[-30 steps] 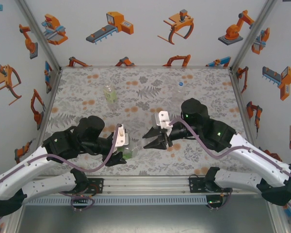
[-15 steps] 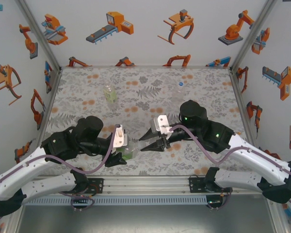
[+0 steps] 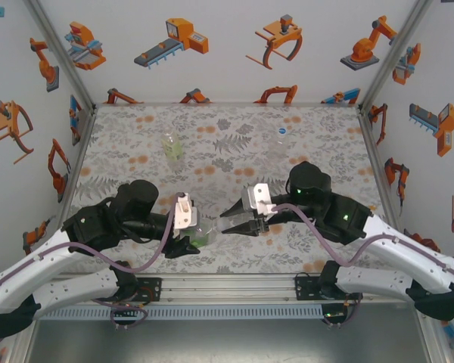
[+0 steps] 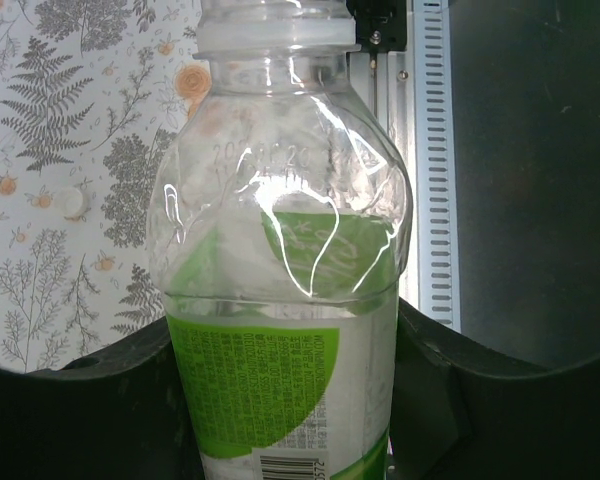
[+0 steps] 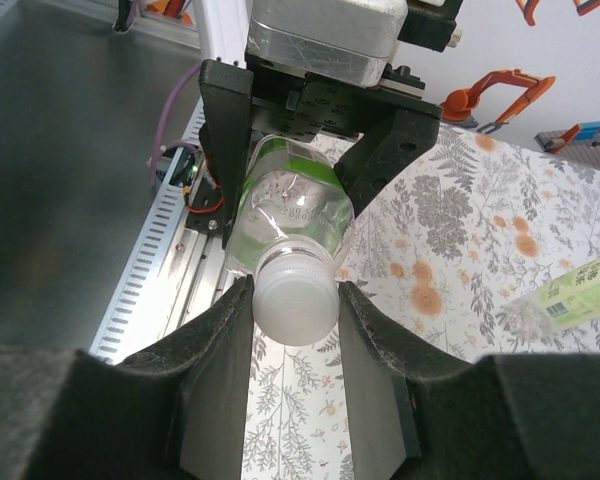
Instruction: Screw on the bottle caps
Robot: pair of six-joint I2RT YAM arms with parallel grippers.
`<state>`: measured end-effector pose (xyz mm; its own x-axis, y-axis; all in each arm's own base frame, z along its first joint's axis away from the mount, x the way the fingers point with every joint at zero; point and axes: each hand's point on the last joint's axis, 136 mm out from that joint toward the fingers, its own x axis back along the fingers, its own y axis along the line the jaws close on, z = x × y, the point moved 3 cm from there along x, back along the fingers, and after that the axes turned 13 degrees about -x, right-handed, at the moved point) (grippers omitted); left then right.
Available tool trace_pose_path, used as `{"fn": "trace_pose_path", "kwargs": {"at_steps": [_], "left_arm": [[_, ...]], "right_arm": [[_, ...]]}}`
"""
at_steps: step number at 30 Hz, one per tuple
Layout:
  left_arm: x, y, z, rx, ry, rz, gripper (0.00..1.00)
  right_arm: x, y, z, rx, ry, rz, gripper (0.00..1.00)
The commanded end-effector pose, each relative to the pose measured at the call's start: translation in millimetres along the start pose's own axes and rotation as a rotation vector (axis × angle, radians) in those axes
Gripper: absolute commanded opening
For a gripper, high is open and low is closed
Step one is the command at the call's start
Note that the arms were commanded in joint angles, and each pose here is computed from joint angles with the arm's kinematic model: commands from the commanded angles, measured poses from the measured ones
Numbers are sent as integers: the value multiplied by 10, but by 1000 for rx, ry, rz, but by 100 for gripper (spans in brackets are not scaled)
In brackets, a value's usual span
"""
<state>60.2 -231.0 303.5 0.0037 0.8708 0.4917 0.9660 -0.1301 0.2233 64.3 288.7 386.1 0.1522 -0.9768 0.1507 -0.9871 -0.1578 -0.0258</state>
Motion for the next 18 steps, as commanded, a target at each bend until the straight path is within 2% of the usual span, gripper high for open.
{"fn": "trace_pose_path", "kwargs": {"at_steps": [1,10,18], "left_arm": [[90,-53,-235,-55,-98,33,0],[131,-74,-340,-85,-142,43,0],[218,-104,-495,-124,-202,55,0]], "right_arm": [[18,-39,-73,20,-42,35,0],[-25,47,-55,-26,-58,-50,0],[-30,127,-183,-32,-120,-122,0]]}}
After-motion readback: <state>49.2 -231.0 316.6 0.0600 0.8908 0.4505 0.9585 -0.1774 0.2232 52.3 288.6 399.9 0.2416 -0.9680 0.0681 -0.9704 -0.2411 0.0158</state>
